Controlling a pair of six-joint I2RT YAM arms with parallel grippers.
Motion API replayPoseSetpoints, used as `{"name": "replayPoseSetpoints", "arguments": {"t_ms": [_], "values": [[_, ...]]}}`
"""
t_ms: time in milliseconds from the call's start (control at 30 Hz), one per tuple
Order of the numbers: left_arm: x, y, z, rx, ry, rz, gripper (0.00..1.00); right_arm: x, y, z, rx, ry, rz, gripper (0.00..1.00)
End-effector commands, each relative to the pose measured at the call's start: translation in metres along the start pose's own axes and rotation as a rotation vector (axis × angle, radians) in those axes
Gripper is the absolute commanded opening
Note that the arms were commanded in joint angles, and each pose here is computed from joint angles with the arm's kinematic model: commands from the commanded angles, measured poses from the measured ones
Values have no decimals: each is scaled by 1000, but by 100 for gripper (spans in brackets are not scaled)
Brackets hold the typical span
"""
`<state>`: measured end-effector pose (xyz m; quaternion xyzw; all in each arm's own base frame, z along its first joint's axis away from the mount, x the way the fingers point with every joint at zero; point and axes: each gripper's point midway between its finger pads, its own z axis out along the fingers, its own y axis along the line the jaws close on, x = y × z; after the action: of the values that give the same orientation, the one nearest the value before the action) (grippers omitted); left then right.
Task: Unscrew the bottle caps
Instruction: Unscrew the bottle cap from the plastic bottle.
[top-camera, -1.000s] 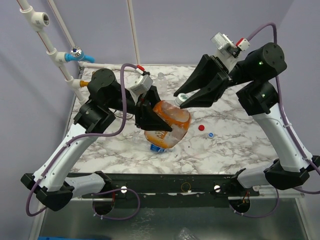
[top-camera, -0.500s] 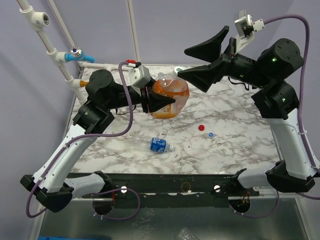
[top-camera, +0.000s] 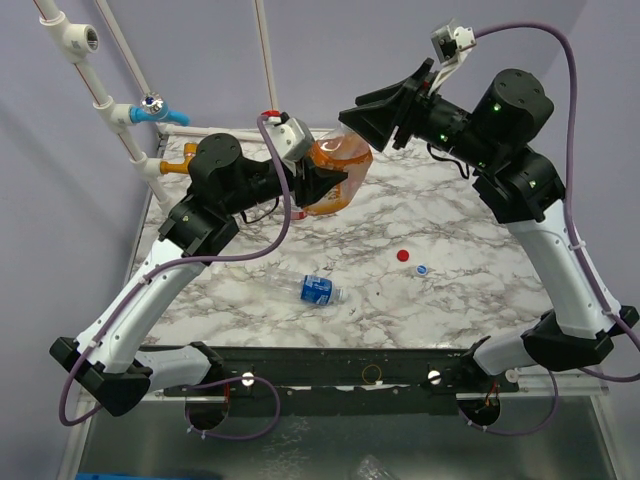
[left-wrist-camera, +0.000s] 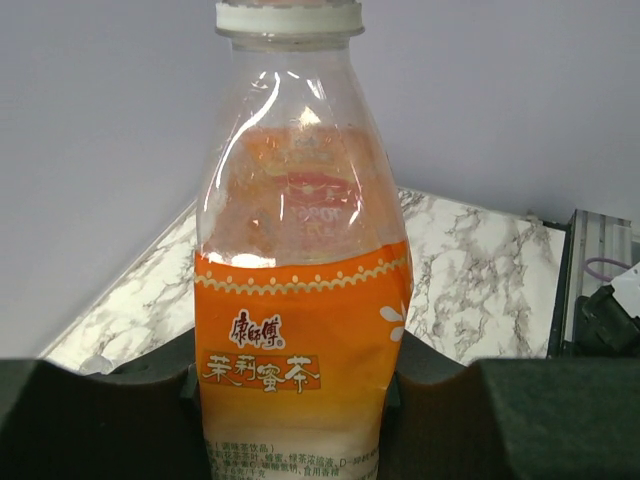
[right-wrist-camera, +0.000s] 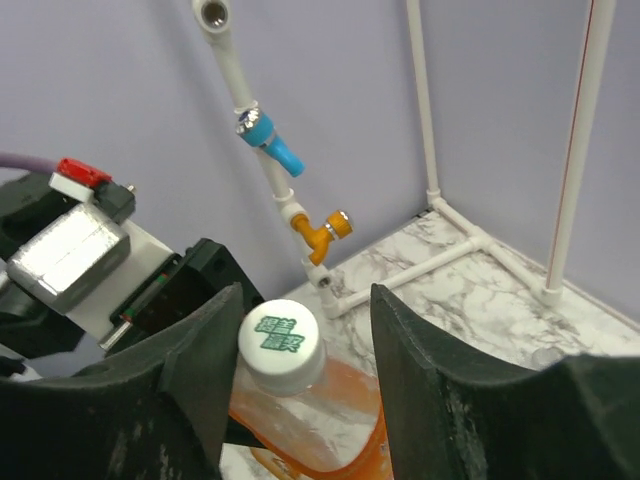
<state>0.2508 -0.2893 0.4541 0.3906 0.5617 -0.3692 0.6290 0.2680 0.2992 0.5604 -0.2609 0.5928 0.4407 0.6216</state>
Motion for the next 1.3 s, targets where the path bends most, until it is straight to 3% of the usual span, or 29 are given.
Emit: {"name": "replayPoseSetpoints", "arguments": {"t_ms": [0, 67, 200, 300, 433, 567, 667, 833, 1000, 1067, 1267], "values": [[-8, 6, -1, -35, -14, 22, 0, -6, -6, 8, 29, -45, -3, 51], [-9, 7, -1, -39, -17, 25, 0, -2, -5, 10, 15, -33, 2, 49], [-8, 9, -1, -53, -14, 26, 0, 8, -3, 12, -8, -6, 5, 64], [-6, 10, -1, -56, -10, 22, 0, 10, -6, 10, 11, -7, 4, 61], [-7, 10, -1, -55, -12, 20, 0, 7, -8, 8, 28, -16, 2, 40], [-8, 7, -2, -42, -16, 14, 0, -3, -5, 2, 33, -46, -10, 13], [-9, -3, -3, 7, -21, -1, 0, -10, 7, -2, -17, -59, -20, 1], [-13, -47, -11, 231, -31, -72, 0, -14, 50, -15, -250, -23, -68, 1], [-21, -114, -45, 622, -4, -163, 0, 15, 129, -71, -818, 146, -114, 1], [-23, -132, -62, 747, 16, -190, 0, 20, 140, -88, -914, 164, -112, 1], [-28, -145, -77, 827, 34, -216, 0, 25, 154, -123, -1111, 168, -149, 1]]}}
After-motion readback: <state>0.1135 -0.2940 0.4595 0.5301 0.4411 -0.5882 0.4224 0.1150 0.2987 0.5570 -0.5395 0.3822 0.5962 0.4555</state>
